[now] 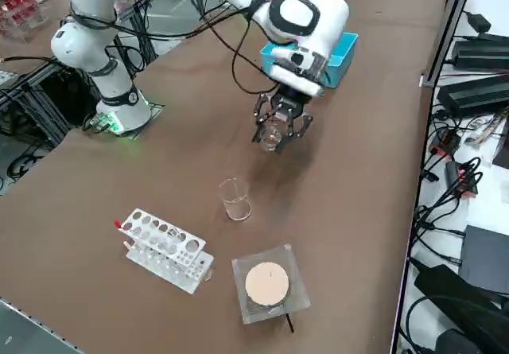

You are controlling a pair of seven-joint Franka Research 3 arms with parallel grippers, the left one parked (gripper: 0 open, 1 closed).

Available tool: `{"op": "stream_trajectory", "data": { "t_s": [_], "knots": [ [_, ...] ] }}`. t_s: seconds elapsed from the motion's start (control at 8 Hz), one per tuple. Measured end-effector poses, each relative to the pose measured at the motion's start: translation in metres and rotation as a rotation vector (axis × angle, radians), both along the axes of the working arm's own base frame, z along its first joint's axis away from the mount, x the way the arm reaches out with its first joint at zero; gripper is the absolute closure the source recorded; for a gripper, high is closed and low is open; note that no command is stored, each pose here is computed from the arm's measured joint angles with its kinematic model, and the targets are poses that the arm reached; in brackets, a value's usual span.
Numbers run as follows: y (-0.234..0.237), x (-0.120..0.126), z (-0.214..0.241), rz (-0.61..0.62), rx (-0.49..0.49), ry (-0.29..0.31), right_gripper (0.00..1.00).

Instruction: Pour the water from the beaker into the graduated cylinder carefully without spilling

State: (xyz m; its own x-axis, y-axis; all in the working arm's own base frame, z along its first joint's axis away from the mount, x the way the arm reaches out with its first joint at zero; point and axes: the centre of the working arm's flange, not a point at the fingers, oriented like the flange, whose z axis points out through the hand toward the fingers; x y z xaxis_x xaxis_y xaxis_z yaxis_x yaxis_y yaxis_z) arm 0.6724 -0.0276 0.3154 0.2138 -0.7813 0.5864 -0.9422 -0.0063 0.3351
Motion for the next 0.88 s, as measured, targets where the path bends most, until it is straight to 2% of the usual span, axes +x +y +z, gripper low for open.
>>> {"op": "stream_trajectory", "data": {
  "t_s": [0.25, 0.38, 0.88],
  "knots": [
    [-0.051, -0.008, 0.040, -0.036, 0.219, 0.008, 0.39],
    [-0.065, -0.013, 0.047, -0.053, 0.274, 0.002, 0.39],
    [-0.103, -0.030, 0.025, -0.035, 0.481, -0.009, 0.39]
  ]
}}
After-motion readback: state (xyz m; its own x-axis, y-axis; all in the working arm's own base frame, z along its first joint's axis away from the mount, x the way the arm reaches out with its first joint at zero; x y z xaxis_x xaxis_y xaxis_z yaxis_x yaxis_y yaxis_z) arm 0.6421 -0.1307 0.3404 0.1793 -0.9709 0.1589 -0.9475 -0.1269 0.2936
